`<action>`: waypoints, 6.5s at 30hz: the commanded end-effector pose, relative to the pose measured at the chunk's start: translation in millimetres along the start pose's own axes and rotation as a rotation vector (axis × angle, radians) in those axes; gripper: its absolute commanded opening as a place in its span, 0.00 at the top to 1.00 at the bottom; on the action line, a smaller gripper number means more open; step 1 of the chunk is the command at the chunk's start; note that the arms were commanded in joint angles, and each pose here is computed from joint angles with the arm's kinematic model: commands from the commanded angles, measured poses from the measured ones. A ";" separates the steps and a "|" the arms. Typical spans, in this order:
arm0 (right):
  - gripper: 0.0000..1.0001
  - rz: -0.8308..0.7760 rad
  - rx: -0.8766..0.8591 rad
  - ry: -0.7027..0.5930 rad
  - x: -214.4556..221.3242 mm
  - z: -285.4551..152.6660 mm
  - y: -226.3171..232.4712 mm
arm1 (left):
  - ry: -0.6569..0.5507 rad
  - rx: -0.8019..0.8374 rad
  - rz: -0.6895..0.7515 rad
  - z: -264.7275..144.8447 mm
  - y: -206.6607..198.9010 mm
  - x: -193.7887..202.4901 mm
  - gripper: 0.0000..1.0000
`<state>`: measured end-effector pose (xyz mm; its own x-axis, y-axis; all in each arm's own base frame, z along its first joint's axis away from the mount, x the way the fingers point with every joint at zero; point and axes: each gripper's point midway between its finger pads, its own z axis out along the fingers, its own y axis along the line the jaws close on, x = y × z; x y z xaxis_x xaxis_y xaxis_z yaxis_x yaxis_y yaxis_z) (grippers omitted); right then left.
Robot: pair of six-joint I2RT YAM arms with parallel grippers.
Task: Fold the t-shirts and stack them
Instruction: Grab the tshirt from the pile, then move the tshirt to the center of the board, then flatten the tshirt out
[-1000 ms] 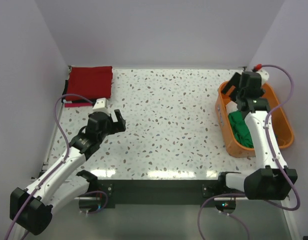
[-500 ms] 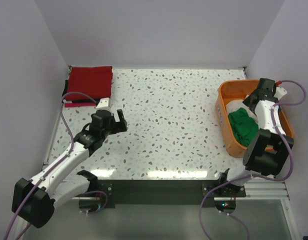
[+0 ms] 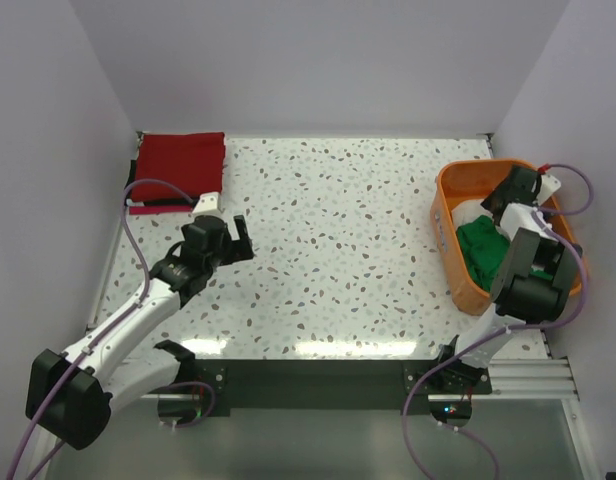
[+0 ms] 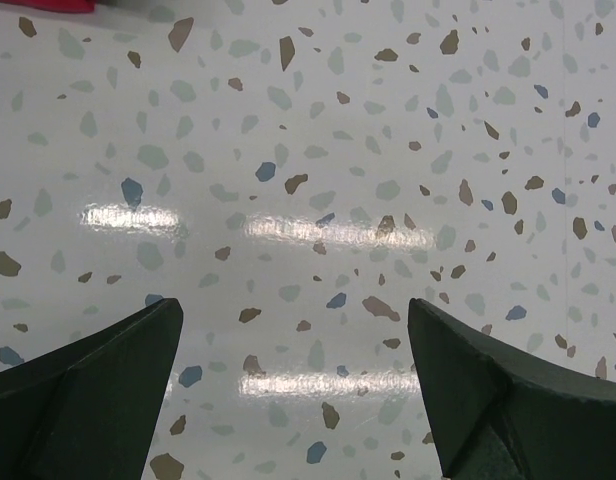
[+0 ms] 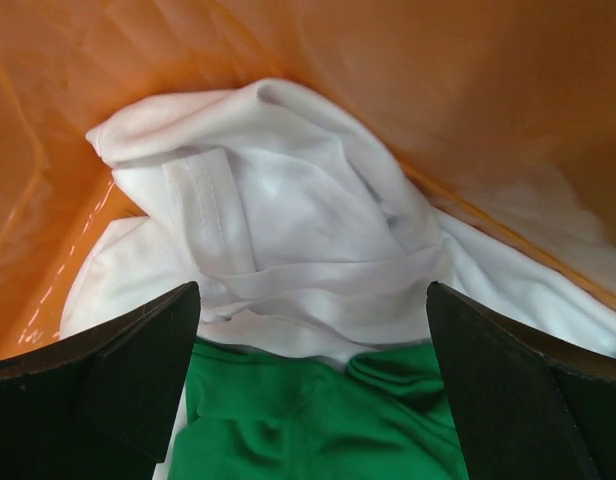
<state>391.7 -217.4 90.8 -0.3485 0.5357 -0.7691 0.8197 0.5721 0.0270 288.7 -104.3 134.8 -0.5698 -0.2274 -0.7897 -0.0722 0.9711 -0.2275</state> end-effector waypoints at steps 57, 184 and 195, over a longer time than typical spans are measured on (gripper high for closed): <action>1.00 -0.118 -1.250 -0.506 -211.0 -474.9 177.3 | -0.091 0.007 -0.047 -9.6 -3.3 -23.8 0.00; 1.00 -0.222 -0.852 -0.176 55.8 -352.2 127.8 | -0.411 0.028 -0.238 -94.9 0.3 -147.0 1.00; 1.00 0.071 -1.171 -0.514 -96.4 -499.0 40.7 | -0.839 0.353 -0.297 -278.7 -24.7 -265.4 1.00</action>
<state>254.9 74.5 442.1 0.0219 0.4416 -0.8970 -0.0887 0.8945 0.4382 237.1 -50.3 455.8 0.1125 -0.5654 -0.8171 0.0984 0.8246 -0.5571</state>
